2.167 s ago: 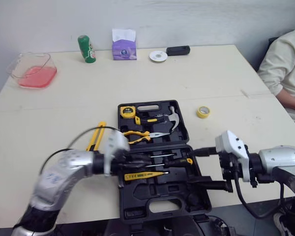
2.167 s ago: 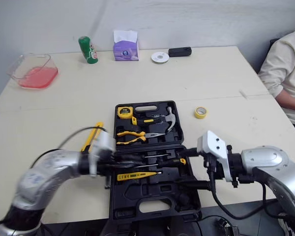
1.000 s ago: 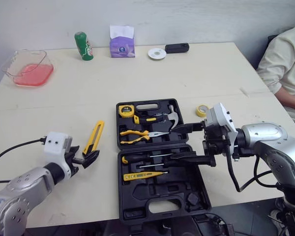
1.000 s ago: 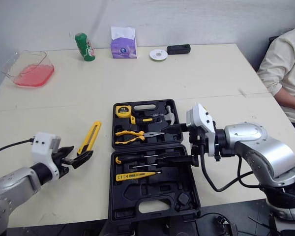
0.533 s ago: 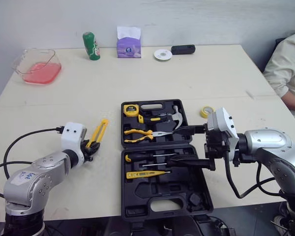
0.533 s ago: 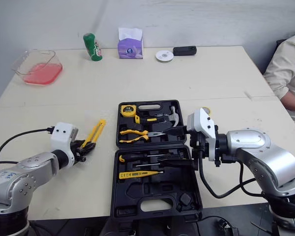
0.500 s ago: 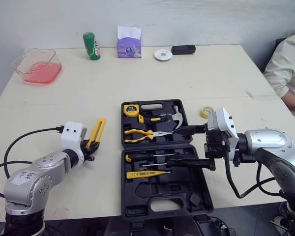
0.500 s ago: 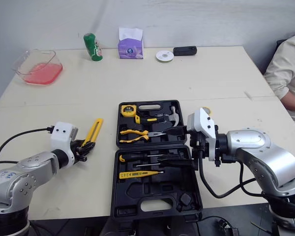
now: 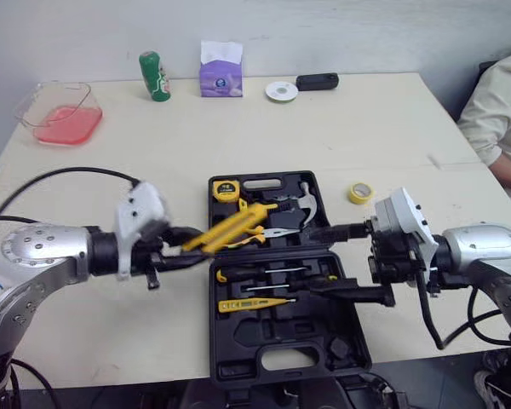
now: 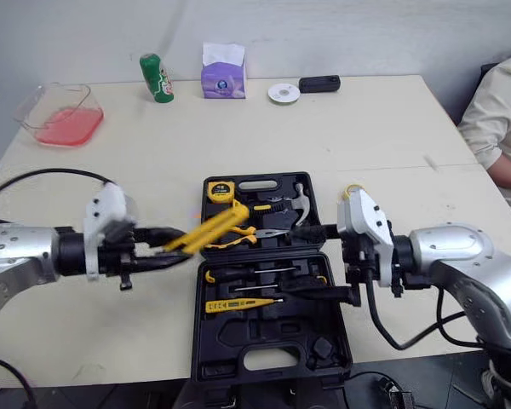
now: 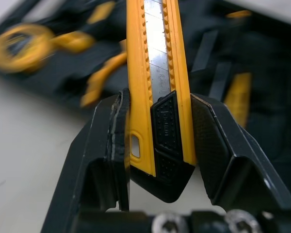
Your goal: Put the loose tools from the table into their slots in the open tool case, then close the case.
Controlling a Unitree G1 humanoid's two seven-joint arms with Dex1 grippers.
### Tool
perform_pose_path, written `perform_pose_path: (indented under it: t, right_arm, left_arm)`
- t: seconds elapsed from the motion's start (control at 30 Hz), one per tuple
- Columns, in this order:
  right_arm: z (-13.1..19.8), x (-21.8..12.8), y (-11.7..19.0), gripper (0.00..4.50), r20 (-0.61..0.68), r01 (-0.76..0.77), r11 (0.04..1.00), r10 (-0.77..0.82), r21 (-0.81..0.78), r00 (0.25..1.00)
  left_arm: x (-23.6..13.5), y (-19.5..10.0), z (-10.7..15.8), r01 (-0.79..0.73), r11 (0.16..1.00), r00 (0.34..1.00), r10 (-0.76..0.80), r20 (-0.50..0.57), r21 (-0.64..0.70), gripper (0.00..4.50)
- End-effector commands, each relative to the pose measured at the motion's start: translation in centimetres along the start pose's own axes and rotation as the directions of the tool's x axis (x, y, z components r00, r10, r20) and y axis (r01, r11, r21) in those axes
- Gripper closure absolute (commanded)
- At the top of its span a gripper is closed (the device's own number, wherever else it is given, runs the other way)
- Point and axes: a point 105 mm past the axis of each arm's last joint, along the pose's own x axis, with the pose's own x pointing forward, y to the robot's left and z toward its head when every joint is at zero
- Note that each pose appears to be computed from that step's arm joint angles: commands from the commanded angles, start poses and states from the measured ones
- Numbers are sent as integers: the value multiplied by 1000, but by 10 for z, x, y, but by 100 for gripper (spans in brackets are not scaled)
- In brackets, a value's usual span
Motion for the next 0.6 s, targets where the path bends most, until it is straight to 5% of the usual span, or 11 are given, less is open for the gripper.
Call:
perform_pose_path:
  t: [0.03, 0.13, 0.3, 0.6]
  right_arm:
    - [-15, -10, 22, 0, -114, -52, 998, 55, 27, 992]
    - [-25, -17, 25, 0, -170, -8, 999, 16, 45, 985]
    - [-33, -22, 33, 0, -216, 13, 996, 6, 88, 976]
    - [-44, -30, 30, 0, -246, 80, 992, -53, 102, 968]
  left_arm:
    - [36, -42, -10, 278, 961, 955, -277, -102, -6, 306]
    - [61, -53, -24, 335, 942, 921, -334, -201, -33, 306]
    - [79, -69, -25, 410, 912, 887, -407, -218, -33, 306]
    - [91, -61, -44, 346, 938, 885, -324, -334, 7, 306]
